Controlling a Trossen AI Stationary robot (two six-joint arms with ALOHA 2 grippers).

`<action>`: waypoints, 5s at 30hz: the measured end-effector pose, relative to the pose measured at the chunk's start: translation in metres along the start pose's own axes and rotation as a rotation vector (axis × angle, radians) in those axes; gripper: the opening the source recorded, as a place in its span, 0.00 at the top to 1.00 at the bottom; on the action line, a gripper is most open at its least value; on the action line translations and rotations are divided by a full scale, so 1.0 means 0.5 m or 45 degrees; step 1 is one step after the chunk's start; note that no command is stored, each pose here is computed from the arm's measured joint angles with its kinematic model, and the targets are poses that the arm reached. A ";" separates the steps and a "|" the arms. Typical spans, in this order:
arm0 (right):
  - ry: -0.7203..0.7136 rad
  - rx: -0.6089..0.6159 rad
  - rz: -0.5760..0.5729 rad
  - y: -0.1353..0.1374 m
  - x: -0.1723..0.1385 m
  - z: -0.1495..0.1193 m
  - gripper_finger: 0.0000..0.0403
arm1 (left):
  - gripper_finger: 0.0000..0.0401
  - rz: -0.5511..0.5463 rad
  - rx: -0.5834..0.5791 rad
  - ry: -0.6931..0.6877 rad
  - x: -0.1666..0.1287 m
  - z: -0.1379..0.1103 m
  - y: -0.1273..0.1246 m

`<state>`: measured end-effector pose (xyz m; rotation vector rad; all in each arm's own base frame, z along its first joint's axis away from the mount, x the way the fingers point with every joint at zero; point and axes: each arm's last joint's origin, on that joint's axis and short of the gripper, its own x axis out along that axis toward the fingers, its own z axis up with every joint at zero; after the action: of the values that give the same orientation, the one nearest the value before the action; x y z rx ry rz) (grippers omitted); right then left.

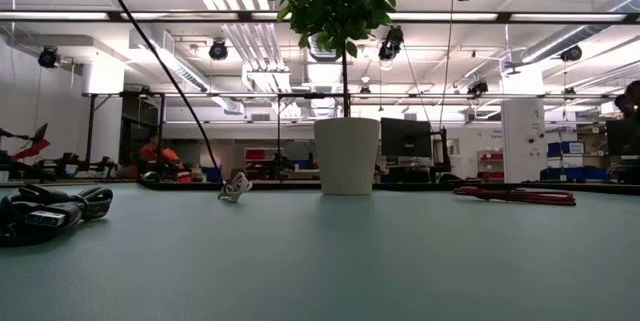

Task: Pick and place USB-C Cables
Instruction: Put the black white charger cable into the bin, then put the black charger cable into the bin

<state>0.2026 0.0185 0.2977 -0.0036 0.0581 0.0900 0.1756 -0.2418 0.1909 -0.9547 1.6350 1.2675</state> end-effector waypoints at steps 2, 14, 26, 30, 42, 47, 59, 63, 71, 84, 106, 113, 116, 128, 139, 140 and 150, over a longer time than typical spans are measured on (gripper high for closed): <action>0.000 0.000 0.000 0.000 0.000 0.000 0.64 | 0.87 -0.001 0.001 0.001 0.000 0.000 0.000; 0.000 0.000 0.000 0.000 0.000 0.000 0.64 | 0.86 -0.050 0.025 0.049 -0.024 -0.003 0.011; 0.000 0.000 0.000 0.000 0.000 0.000 0.64 | 0.86 -0.169 -0.003 0.159 -0.090 -0.005 0.038; 0.000 0.000 0.000 0.000 0.000 0.000 0.64 | 0.86 -0.205 -0.003 0.190 -0.110 -0.004 0.038; 0.000 0.000 -0.001 0.000 0.000 0.000 0.64 | 0.86 -0.438 0.037 0.119 -0.164 -0.013 0.032; 0.000 0.000 -0.001 0.000 0.000 0.000 0.64 | 0.86 -0.756 0.111 -0.165 -0.203 -0.007 0.021; 0.000 0.000 -0.001 0.000 0.000 0.000 0.64 | 0.86 -0.926 0.075 -0.390 -0.224 0.054 -0.043; 0.000 0.000 -0.001 0.000 0.000 0.000 0.64 | 0.86 -0.966 0.097 -0.401 -0.236 0.081 -0.074; 0.002 0.000 0.000 0.000 0.000 0.000 0.64 | 0.86 -0.958 0.140 -0.454 -0.239 0.121 -0.117; 0.010 -0.001 0.000 0.000 0.000 -0.002 0.64 | 0.86 -0.933 0.123 -0.430 -0.223 0.126 -0.143; 0.014 -0.002 -0.001 0.000 0.000 -0.002 0.64 | 0.86 -0.845 0.111 -0.357 -0.194 0.191 -0.222; 0.014 -0.003 -0.001 0.000 0.000 -0.002 0.64 | 0.86 -0.720 0.102 -0.385 -0.186 0.201 -0.207; 0.018 -0.003 -0.001 0.000 0.000 -0.003 0.64 | 0.86 -0.711 0.103 -0.384 -0.183 0.202 -0.207; 0.019 -0.005 0.000 0.000 0.000 -0.003 0.64 | 0.86 -0.552 0.091 -0.319 -0.129 0.211 -0.194; 0.020 -0.016 -0.001 0.000 0.000 -0.003 0.64 | 0.79 -0.521 0.108 -0.306 -0.109 0.207 -0.189; 0.020 -0.016 -0.001 0.000 0.000 -0.003 0.64 | 0.77 -0.523 0.109 -0.305 -0.109 0.207 -0.190; 0.024 -0.015 -0.001 0.000 0.000 -0.004 0.64 | 0.56 -0.501 0.077 -0.279 -0.092 0.206 -0.186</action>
<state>0.2025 0.0184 0.2959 -0.0160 0.0762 0.0895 0.2945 -0.1562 0.1877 -1.0026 1.2361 1.0076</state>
